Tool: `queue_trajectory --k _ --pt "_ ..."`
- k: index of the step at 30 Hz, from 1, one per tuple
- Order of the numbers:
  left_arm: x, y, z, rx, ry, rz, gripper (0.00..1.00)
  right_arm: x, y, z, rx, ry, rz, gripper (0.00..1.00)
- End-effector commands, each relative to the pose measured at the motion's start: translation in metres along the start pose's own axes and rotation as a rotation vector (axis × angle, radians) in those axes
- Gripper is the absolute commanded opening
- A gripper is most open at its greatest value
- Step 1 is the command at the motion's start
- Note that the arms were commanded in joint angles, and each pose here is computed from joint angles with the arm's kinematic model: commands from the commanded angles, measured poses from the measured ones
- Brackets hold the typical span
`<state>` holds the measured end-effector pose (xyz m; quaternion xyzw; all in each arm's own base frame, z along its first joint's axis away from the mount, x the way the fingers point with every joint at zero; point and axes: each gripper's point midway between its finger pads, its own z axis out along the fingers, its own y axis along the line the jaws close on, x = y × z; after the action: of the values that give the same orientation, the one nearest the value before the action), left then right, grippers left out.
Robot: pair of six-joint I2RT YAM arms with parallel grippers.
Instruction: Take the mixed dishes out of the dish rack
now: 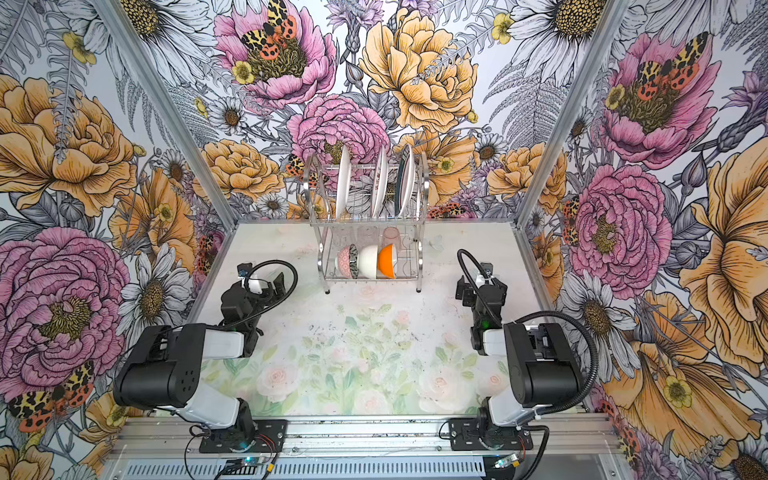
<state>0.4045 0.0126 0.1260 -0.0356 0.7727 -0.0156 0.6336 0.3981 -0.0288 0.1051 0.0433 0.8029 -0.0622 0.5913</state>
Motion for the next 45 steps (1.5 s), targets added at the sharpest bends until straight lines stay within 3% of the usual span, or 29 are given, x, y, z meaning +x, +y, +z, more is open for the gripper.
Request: queue_trajectory --k 1,45 --pt "-0.0032 0.0010 0.0013 0.003 -0.008 0.006 0.99 -0.0077 0.0026 0.0016 -0.012 -0.020 0.016 1.00" --pt "-0.0048 0.0022 -0.0008 -0.019 -0.022 0.008 0.99 -0.0136 0.0045 -0.0033 -0.025 -0.037 0.012 1.00"
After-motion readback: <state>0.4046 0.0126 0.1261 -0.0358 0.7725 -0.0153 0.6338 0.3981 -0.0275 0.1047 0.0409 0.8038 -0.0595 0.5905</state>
